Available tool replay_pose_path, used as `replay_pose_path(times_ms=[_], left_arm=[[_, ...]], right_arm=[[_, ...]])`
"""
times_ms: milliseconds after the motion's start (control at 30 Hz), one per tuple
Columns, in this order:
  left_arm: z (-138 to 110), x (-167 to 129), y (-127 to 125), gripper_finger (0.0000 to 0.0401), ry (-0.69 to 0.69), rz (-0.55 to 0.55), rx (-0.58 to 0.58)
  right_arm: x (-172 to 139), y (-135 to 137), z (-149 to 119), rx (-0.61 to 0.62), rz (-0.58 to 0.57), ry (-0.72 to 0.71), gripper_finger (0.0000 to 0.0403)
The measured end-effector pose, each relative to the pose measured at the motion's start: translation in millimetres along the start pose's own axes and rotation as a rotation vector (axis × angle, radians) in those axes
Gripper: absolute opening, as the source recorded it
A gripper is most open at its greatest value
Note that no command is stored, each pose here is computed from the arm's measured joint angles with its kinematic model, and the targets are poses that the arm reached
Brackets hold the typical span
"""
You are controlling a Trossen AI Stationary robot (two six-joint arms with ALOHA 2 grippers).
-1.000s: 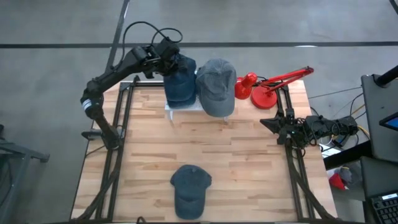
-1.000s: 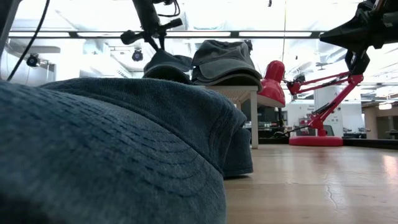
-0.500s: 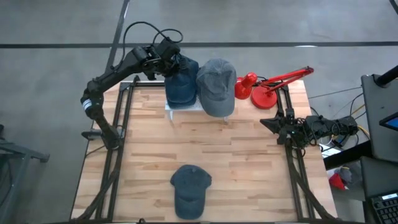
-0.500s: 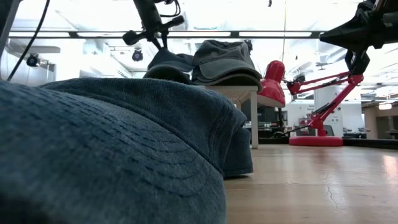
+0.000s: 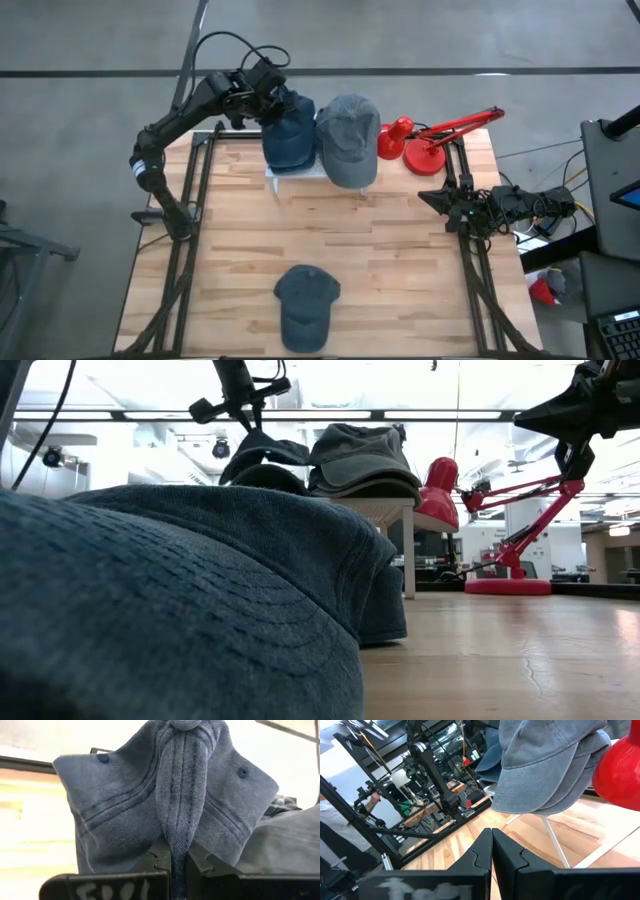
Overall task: Pick & Place hat
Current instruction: Stack the left blue cap on the blue cap on the shelf
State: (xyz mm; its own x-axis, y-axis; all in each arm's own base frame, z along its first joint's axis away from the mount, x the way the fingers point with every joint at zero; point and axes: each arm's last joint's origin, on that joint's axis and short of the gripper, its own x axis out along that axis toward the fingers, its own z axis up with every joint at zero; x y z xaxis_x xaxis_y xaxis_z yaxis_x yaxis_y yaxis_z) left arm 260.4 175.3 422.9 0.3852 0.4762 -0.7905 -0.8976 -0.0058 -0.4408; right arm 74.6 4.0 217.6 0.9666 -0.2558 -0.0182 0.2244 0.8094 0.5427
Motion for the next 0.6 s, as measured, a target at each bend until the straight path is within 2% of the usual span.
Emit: replay_pose_path(times_ms=[600], left_arm=[[-6,32,-9,0.0014,0.075,0.047,0.032]], right_arm=[[0,0,0,0.003,0.001,-0.001,0.0008]])
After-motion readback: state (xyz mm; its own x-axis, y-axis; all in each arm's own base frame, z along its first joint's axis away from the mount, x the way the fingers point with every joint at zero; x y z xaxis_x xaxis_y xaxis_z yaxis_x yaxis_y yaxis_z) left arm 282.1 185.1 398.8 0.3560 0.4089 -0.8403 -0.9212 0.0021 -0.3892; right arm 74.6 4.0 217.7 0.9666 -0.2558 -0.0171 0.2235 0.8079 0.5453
